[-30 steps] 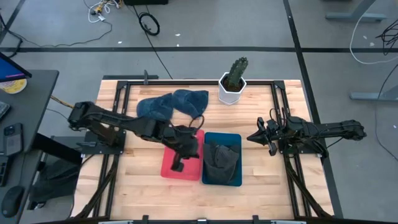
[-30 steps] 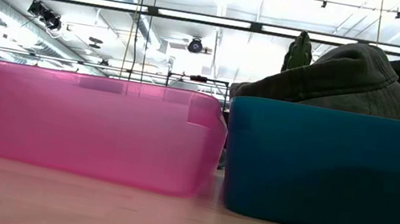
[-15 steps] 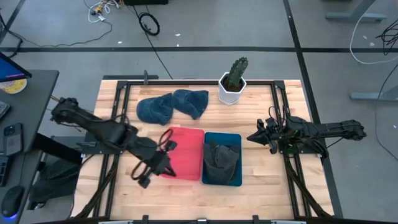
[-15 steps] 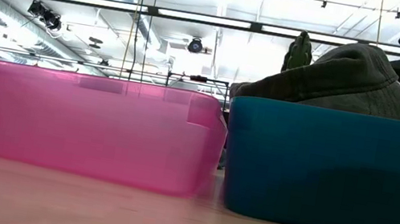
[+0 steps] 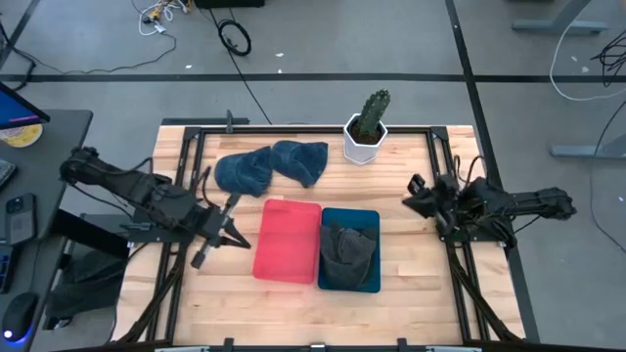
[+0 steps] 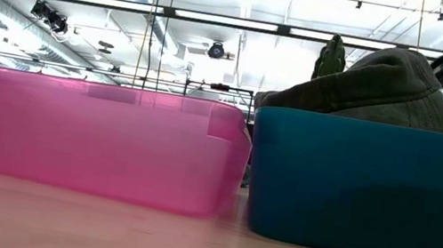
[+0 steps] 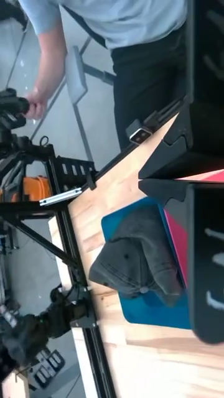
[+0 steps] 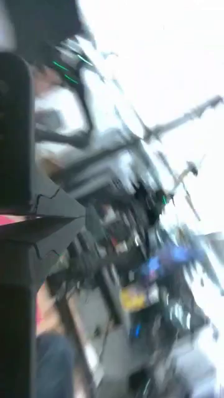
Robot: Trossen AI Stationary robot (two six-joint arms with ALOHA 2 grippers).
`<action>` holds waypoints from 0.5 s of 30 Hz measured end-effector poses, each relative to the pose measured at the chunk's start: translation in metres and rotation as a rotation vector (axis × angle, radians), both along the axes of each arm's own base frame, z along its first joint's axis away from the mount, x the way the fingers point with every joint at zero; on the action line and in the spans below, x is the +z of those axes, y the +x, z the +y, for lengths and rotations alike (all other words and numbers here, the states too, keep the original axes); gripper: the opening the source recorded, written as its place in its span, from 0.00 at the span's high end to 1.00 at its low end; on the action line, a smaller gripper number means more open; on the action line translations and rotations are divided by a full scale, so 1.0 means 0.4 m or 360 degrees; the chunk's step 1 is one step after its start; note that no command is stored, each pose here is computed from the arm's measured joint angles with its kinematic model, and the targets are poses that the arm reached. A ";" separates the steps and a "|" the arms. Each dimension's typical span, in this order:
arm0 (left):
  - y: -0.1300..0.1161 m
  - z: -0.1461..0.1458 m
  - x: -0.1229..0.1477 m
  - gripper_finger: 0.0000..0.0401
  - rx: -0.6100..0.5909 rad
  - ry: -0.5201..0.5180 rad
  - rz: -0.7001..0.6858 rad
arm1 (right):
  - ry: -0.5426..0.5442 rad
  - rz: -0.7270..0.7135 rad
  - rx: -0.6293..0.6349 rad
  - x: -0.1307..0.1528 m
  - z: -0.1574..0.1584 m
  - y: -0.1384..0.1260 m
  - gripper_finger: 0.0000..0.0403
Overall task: Pick & Place hat
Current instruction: Put the black cap into the blue bin
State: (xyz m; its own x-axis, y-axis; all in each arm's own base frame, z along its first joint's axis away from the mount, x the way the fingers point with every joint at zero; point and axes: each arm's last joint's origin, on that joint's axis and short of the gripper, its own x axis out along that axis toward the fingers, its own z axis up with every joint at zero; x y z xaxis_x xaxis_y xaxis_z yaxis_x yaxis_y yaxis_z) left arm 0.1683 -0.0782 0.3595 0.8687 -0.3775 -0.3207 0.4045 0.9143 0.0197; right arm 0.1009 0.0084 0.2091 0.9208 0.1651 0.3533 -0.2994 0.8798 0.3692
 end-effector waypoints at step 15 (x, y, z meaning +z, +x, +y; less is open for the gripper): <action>-0.021 0.017 0.007 0.97 0.0149 0.0027 -0.0057 | -0.0419 0.0624 0.0030 0.129 0.088 0.163 0.97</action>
State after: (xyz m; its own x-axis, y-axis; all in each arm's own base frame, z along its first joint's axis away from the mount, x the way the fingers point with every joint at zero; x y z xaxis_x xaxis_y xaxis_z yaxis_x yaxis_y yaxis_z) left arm 0.1600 -0.0712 0.3623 0.9110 -0.2887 -0.2944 0.3158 0.9476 0.0483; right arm 0.1663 0.0435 0.2607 0.9724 0.2205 -0.0766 -0.1989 0.9544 0.2228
